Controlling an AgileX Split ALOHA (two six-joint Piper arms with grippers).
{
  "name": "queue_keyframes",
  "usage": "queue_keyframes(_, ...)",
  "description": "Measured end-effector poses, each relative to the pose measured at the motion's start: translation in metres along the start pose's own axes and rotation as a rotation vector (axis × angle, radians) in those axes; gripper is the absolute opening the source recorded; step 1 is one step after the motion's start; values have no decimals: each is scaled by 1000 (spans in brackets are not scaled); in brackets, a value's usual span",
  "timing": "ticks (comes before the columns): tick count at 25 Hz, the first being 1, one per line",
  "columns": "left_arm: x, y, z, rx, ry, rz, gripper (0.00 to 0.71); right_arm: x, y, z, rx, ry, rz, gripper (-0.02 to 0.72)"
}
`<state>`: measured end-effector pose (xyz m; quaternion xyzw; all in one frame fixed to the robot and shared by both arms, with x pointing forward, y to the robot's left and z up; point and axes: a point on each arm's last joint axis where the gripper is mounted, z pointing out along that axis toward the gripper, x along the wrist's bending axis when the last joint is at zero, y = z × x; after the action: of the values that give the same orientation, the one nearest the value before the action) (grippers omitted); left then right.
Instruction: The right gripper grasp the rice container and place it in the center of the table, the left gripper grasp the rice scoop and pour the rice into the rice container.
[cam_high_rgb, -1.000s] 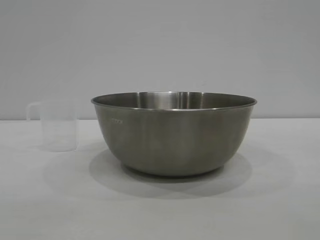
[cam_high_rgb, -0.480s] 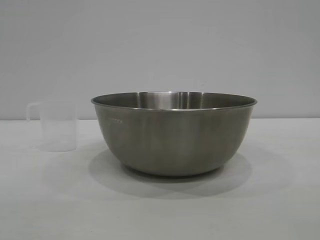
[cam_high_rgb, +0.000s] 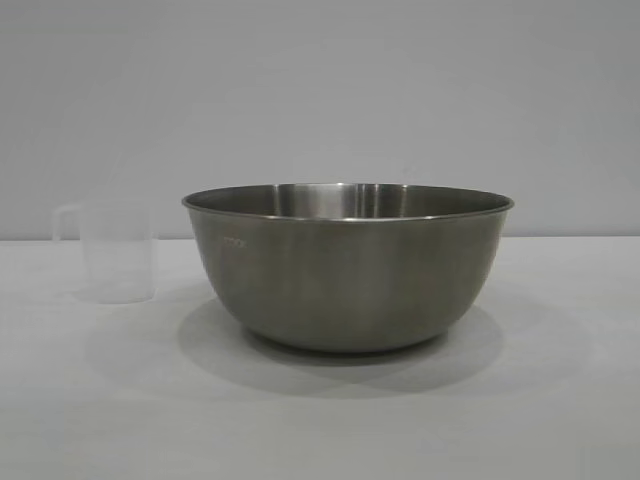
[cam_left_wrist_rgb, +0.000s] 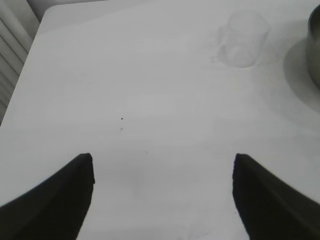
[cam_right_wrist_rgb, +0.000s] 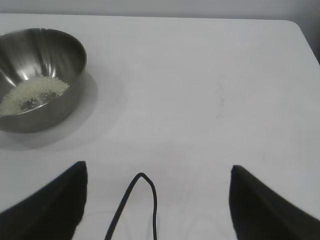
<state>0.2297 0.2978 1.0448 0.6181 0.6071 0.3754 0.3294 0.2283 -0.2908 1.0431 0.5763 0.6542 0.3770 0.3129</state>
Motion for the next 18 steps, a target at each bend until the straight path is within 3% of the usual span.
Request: queue_keyframes(18,0,0,0,0,0,0,505,0,0,0,0,5,-3,501)
